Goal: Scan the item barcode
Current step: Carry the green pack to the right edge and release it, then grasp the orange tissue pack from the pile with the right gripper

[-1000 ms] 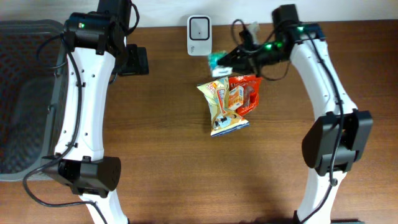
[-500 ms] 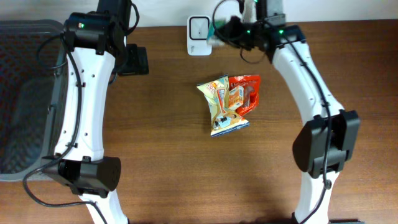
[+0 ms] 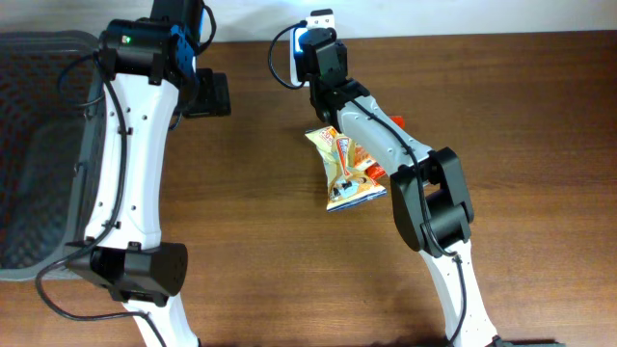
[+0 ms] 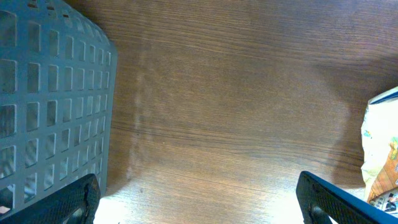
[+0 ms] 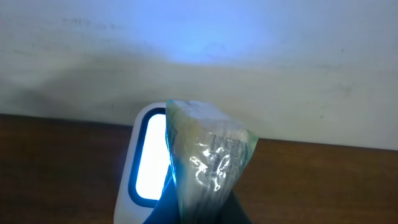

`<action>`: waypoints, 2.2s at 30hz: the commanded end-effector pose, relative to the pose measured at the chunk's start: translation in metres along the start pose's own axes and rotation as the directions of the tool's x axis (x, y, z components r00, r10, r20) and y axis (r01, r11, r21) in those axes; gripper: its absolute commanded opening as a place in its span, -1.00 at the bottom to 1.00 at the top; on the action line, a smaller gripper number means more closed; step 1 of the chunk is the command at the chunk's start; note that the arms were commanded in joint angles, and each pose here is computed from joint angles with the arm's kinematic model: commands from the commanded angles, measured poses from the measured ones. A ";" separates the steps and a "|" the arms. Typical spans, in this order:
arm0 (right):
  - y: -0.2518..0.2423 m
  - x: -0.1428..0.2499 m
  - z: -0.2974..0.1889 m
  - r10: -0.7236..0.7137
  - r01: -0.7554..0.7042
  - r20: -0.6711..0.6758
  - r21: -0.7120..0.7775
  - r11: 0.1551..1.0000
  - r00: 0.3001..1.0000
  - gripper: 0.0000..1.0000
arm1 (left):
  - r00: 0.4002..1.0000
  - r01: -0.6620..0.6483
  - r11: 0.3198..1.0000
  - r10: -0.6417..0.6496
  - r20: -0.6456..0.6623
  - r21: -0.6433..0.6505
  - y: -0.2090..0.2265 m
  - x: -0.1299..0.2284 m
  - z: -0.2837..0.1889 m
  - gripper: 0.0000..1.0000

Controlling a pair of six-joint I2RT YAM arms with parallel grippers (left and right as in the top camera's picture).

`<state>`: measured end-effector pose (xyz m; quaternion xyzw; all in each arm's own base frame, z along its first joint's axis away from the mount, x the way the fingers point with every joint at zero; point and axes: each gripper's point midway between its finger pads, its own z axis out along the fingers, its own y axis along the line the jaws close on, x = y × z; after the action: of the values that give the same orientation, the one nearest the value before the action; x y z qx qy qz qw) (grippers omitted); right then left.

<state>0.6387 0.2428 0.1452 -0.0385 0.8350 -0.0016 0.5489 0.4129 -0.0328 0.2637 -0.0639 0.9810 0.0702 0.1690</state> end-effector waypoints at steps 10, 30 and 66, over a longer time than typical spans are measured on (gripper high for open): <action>-0.312 -0.079 -0.118 0.414 -0.360 0.025 0.544 0.758 0.910 -0.92 | 1.000 -0.001 1.000 0.001 0.005 0.008 0.000 -0.001 -0.001 0.98; -0.630 0.180 -0.245 0.851 -0.378 -0.025 0.889 0.259 0.524 0.08 | 1.000 -0.001 1.000 0.001 0.005 0.008 0.000 -0.001 -0.001 0.98; -0.097 0.180 -0.146 0.122 -0.113 -0.918 0.085 0.990 0.378 -0.18 | 1.000 -0.002 1.000 0.002 0.005 0.008 0.000 -0.001 -0.001 0.98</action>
<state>0.4407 0.1419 0.0549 0.0144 0.9993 0.0326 0.0060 0.4129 -0.0328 0.2637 -0.0639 0.9810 0.0702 0.1690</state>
